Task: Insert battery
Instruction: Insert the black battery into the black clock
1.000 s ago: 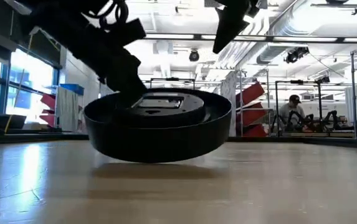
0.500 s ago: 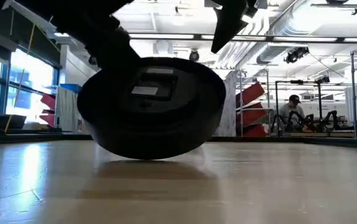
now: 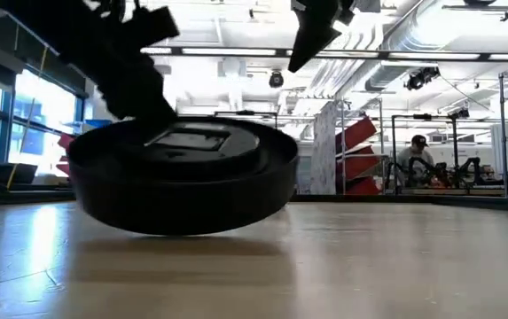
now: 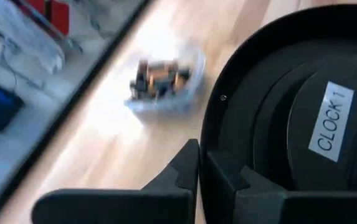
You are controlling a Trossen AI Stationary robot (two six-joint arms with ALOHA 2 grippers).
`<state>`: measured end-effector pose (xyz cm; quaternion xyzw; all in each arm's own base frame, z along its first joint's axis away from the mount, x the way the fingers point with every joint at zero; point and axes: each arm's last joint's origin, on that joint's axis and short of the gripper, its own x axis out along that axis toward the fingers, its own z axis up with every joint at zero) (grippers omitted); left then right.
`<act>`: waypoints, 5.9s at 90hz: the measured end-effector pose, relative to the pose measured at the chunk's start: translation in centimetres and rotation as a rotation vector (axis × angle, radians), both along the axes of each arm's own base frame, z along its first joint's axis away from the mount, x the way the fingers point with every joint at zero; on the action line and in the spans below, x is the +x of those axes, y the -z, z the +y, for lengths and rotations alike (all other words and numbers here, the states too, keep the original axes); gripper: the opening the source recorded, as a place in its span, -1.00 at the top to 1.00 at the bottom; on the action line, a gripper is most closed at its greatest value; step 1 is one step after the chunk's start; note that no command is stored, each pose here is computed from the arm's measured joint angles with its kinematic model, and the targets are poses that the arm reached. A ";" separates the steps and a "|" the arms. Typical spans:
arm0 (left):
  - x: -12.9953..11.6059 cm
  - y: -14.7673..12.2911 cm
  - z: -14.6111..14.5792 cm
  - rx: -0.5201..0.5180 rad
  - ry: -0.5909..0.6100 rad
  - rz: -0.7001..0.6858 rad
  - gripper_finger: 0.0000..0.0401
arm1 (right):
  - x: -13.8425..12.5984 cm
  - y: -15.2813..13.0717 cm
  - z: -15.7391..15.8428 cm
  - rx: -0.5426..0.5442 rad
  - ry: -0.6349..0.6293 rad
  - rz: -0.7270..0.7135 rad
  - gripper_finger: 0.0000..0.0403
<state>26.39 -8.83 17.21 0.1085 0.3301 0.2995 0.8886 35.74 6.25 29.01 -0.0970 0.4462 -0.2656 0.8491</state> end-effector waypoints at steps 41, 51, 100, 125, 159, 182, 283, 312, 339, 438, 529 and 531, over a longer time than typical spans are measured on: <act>-2.4 4.3 2.7 -0.276 -0.203 -0.023 1.00 | 4.3 4.7 -5.8 0.203 -0.050 0.070 1.00; -2.4 4.9 3.3 -0.312 -0.211 -0.068 1.00 | 4.5 4.8 -8.5 0.309 -0.016 0.034 1.00; -1.9 5.5 5.6 -0.318 -0.169 -0.097 0.95 | 5.3 8.5 -15.1 0.555 0.226 -0.021 0.60; -1.7 5.3 5.4 -0.348 -0.094 -0.069 0.43 | 5.8 10.8 -15.7 0.609 0.367 -0.029 0.60; -3.7 0.0 6.3 -0.379 0.115 -0.084 -0.05 | 5.5 11.9 -16.6 0.622 0.497 -0.031 0.74; -5.3 -3.6 7.7 -0.325 0.105 -0.236 -0.06 | 5.5 12.2 -16.8 0.630 0.506 -0.021 0.74; -5.0 -4.1 9.1 -0.276 0.087 -0.267 -0.06 | 5.4 13.5 -17.0 0.645 0.532 0.131 0.47; -5.0 -4.0 9.1 -0.277 0.087 -0.260 -0.06 | 5.5 14.1 -17.0 0.639 0.497 0.157 0.56; -5.1 -3.7 9.0 -0.307 0.128 -0.214 -0.06 | 6.0 13.4 -16.1 0.564 0.330 0.209 0.93; -5.8 0.8 6.4 -0.567 0.139 0.143 -0.06 | 11.2 10.3 -1.2 0.388 -0.430 0.251 0.98; -6.1 0.8 5.6 -0.574 0.132 0.148 -0.06 | 11.6 10.0 -1.5 0.421 -0.374 0.235 0.64; -6.1 0.8 5.6 -0.574 0.132 0.147 -0.06 | 11.6 9.8 -1.5 0.419 -0.377 0.238 0.64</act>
